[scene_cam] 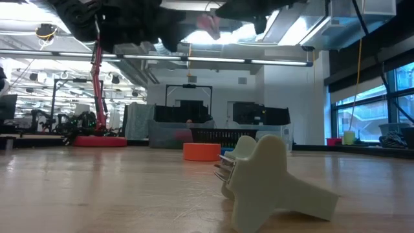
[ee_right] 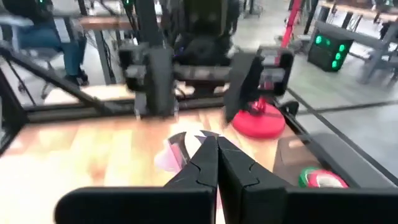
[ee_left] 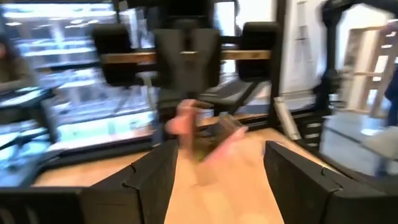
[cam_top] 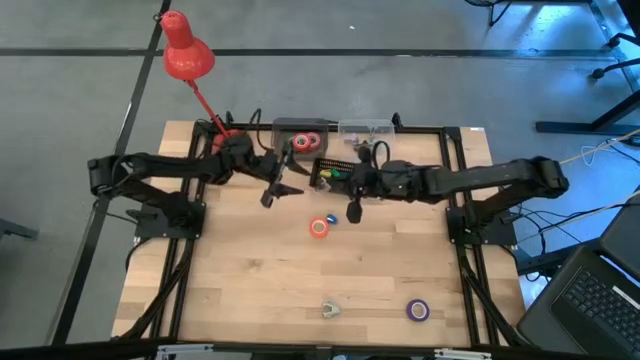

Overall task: Pick and place Stapler, Stapler remover, tape
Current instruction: Put the pink staple remover into the transparent bin, then put the blue tape into the black transparent bin

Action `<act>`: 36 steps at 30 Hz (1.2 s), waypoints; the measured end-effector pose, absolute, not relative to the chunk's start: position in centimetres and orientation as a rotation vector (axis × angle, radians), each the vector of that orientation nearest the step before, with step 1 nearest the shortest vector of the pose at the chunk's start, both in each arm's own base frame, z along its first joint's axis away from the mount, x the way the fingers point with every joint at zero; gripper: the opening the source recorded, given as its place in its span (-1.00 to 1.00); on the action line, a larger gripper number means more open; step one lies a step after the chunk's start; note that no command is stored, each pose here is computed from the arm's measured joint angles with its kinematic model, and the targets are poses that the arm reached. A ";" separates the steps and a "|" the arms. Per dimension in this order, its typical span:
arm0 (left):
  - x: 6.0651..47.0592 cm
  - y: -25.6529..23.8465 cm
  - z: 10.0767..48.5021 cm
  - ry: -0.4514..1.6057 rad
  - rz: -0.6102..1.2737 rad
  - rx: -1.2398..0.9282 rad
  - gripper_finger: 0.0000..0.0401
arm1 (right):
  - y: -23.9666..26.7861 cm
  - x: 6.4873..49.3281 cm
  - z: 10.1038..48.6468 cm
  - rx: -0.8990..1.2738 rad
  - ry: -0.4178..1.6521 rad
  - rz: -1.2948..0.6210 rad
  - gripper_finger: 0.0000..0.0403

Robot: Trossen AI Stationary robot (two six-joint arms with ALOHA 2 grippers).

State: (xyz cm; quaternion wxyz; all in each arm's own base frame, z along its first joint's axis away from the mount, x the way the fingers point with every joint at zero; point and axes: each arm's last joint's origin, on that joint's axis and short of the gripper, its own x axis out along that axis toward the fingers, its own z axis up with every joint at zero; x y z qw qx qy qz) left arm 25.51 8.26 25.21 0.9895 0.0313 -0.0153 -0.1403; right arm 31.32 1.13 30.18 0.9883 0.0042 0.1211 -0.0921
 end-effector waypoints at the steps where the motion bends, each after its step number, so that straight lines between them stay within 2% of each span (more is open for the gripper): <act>1: 25.4 8.5 25.2 -0.023 -0.253 0.061 0.15 | 1.1 31.0 30.2 0.004 0.265 -0.194 -1.00; 8: 25.1 9.3 24.8 0.035 -0.133 0.044 0.14 | -4.0 29.2 28.1 0.027 0.522 -0.531 -1.00; 16: 25.5 8.0 24.8 0.030 -0.182 0.047 0.14 | -14.0 27.7 25.1 0.141 0.662 -0.661 -1.00; 20: 25.7 7.3 24.8 0.029 -0.210 0.048 0.14 | -17.3 26.6 23.5 0.203 0.715 -0.682 -1.00; 36: 25.8 7.0 24.7 0.036 -0.224 0.045 0.13 | -18.1 26.3 23.0 0.215 0.741 -0.648 -1.00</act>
